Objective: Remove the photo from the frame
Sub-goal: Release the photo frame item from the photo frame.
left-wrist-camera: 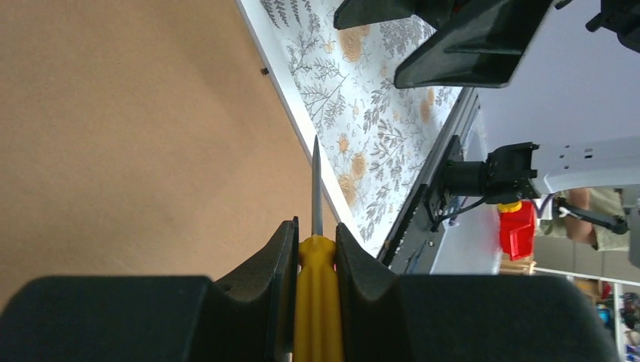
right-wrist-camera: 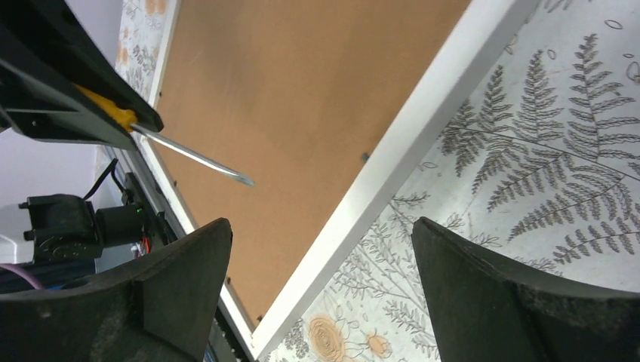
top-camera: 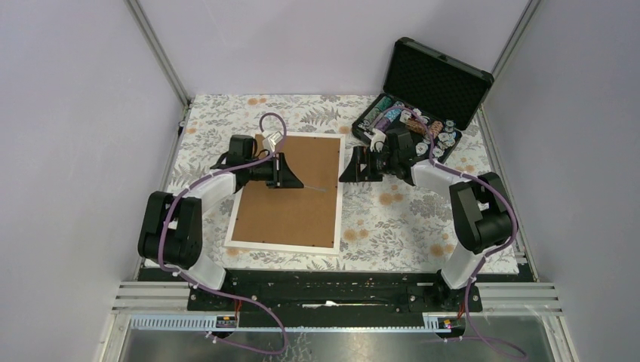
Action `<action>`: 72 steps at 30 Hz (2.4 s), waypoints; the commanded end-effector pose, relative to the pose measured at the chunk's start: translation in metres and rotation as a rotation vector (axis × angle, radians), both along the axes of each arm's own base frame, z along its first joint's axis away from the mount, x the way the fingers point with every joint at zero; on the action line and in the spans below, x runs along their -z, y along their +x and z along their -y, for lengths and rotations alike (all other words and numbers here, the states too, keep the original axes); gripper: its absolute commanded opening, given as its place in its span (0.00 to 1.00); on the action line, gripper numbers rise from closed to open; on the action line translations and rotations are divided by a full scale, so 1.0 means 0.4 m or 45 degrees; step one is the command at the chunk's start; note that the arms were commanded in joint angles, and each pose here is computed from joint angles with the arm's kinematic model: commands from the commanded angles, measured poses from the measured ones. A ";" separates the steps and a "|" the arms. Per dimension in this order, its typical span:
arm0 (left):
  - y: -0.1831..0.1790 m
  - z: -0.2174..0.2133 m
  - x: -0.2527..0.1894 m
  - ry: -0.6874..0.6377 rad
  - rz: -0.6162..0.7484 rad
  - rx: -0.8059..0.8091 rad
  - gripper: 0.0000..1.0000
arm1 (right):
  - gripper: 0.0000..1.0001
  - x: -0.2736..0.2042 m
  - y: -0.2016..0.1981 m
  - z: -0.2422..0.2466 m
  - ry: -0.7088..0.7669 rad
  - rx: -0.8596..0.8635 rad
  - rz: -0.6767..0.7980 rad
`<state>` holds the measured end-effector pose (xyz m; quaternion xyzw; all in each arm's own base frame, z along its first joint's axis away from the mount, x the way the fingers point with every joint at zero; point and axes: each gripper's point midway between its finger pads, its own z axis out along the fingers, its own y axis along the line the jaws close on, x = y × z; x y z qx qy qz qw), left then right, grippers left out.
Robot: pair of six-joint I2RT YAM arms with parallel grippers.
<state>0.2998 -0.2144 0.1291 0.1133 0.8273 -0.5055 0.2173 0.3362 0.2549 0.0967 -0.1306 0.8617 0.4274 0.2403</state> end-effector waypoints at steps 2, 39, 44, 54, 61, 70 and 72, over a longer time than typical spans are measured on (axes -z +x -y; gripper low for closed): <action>0.065 0.005 -0.037 -0.001 0.300 0.073 0.00 | 0.94 0.027 0.035 -0.001 0.041 0.060 0.006; 0.147 0.036 0.102 -0.167 -0.036 0.017 0.00 | 0.53 0.152 0.086 -0.012 0.059 0.183 -0.083; 0.147 0.050 0.115 -0.180 -0.074 0.016 0.00 | 0.47 0.170 0.086 -0.010 0.045 0.190 -0.107; 0.144 0.061 0.131 -0.187 -0.132 0.028 0.00 | 0.41 0.186 0.082 -0.016 0.058 0.176 -0.139; 0.137 0.073 0.140 -0.185 -0.155 0.053 0.00 | 0.37 0.188 0.080 -0.019 0.065 0.173 -0.148; 0.126 0.086 0.149 -0.193 -0.190 0.080 0.00 | 0.35 0.198 0.075 -0.022 0.064 0.166 -0.161; 0.122 0.087 0.153 -0.193 -0.199 0.083 0.00 | 0.34 0.201 0.074 -0.023 0.064 0.164 -0.163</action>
